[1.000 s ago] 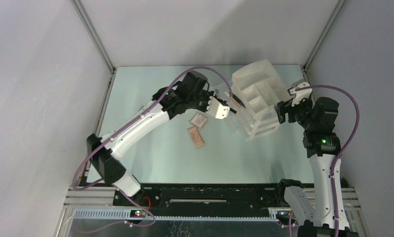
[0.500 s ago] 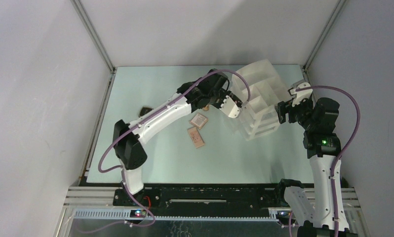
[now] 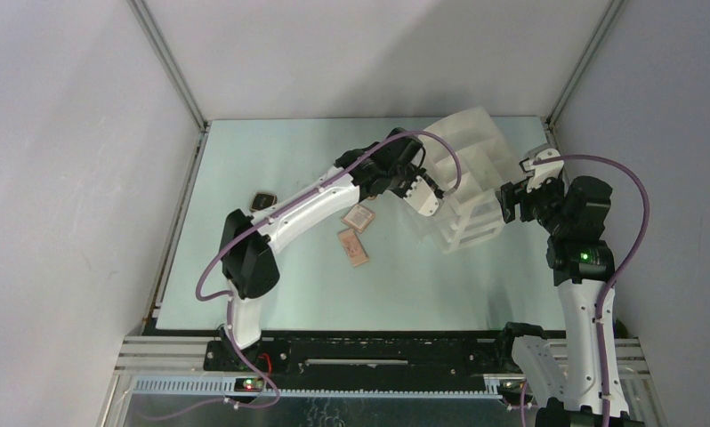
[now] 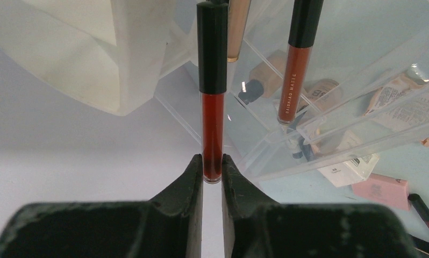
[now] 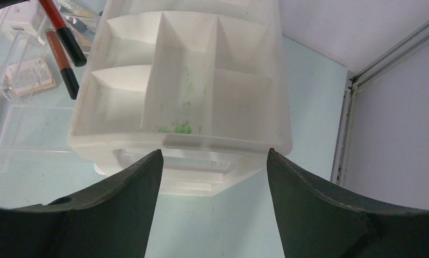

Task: Organize the makeup
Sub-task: Place the makeup in the drawer, then pick up the makeup from the center of the board.

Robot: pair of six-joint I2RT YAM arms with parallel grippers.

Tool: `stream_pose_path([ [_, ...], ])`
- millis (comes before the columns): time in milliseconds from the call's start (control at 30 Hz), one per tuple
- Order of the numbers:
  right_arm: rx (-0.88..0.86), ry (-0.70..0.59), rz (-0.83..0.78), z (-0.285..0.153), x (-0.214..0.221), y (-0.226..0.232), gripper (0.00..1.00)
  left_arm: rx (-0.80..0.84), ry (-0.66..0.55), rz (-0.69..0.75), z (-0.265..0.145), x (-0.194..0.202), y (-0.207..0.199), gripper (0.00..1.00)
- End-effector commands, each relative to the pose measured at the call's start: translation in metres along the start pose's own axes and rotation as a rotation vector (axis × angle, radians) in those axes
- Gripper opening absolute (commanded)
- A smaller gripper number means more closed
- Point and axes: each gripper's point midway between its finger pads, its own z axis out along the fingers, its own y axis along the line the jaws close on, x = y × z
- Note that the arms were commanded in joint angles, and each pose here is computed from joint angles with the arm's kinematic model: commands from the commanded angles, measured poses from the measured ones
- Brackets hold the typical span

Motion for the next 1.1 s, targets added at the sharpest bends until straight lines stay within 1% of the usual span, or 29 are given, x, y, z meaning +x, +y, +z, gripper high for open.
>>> stream_pose_path([
  [0, 0.005, -0.028, -0.018, -0.003, -0.006, -0.001, 0.80, -0.061, 0.014, 0.006, -0.015, 0.001, 0.021, 0.22],
  [200, 0.006, -0.029, -0.016, -0.003, -0.006, -0.001, 0.80, -0.109, 0.007, -0.031, -0.030, 0.002, 0.033, 0.41],
  [400, 0.006, -0.030, -0.013, -0.004, -0.006, -0.002, 0.79, -0.180, -0.012, -0.097, -0.057, 0.004, 0.047, 0.52],
  [533, 0.005, -0.033, -0.014, -0.004, -0.006, -0.001, 0.80, -0.230, -0.020, -0.191, -0.085, 0.009, 0.048, 0.62],
  [600, 0.004, -0.032, -0.013, -0.004, -0.006, -0.001, 0.80, -0.248, -0.010, -0.244, -0.097, 0.015, 0.041, 0.65],
  [633, 0.005, -0.034, -0.014, -0.004, -0.007, -0.001, 0.80, -0.255, -0.005, -0.270, -0.100, 0.018, 0.034, 0.66],
  [667, 0.003, -0.033, -0.013, -0.004, -0.007, -0.001, 0.80, -0.283, 0.001, -0.301, -0.113, 0.023, 0.029, 0.67],
  [767, -0.004, -0.033, -0.013, -0.004, -0.006, 0.000, 0.80, -0.300, 0.030, -0.385, -0.118, 0.038, -0.005, 0.73],
  [867, -0.007, -0.035, -0.015, -0.004, -0.007, 0.001, 0.80, -0.282, 0.068, -0.465, -0.117, 0.057, -0.045, 0.78],
  [933, -0.005, -0.037, -0.017, -0.004, -0.008, 0.001, 0.80, -0.261, 0.096, -0.514, -0.113, 0.071, -0.074, 0.80],
  [967, -0.004, -0.037, -0.019, -0.004, -0.008, 0.001, 0.79, -0.235, 0.114, -0.540, -0.108, 0.077, -0.094, 0.80],
  [1000, -0.002, -0.038, -0.020, -0.005, -0.008, 0.001, 0.80, -0.235, 0.122, -0.569, -0.108, 0.085, -0.102, 0.80],
  [1067, 0.001, -0.038, -0.021, -0.005, -0.008, 0.000, 0.80, -0.188, 0.142, -0.625, -0.102, 0.098, -0.130, 0.81],
])
